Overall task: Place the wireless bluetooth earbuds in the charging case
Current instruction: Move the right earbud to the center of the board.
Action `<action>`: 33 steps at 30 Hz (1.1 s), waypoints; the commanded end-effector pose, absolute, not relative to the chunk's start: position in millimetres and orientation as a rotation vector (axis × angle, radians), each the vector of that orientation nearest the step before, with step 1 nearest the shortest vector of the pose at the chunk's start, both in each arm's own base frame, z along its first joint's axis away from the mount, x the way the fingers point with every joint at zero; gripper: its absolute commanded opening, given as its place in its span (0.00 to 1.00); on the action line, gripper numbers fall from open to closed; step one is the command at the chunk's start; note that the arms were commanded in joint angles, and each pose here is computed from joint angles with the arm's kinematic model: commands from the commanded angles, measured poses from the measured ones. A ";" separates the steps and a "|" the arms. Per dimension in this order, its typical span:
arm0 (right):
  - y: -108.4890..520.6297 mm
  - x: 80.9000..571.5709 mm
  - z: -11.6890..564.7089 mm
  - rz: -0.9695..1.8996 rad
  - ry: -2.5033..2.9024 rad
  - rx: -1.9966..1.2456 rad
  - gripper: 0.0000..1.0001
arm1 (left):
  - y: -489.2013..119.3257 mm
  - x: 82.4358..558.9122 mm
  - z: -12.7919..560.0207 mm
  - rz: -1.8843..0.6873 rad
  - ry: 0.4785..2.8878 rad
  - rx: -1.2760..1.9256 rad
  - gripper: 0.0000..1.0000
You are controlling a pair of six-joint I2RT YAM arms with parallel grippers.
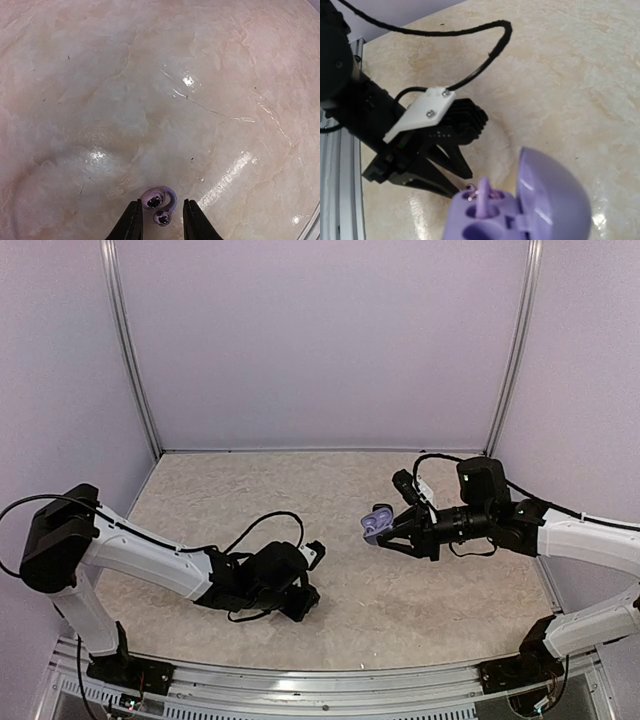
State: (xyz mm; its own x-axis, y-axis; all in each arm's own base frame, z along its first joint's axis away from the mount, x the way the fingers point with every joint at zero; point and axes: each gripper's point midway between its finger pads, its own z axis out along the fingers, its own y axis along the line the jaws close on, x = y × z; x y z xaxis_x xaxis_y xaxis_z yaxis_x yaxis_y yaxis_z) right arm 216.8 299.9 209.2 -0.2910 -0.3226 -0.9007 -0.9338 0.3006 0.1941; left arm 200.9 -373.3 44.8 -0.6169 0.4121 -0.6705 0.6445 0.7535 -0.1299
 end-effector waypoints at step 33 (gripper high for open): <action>295.9 216.3 211.9 0.984 1.778 -1.119 0.00 | -295.2 277.4 80.8 -0.449 2.267 0.492 0.28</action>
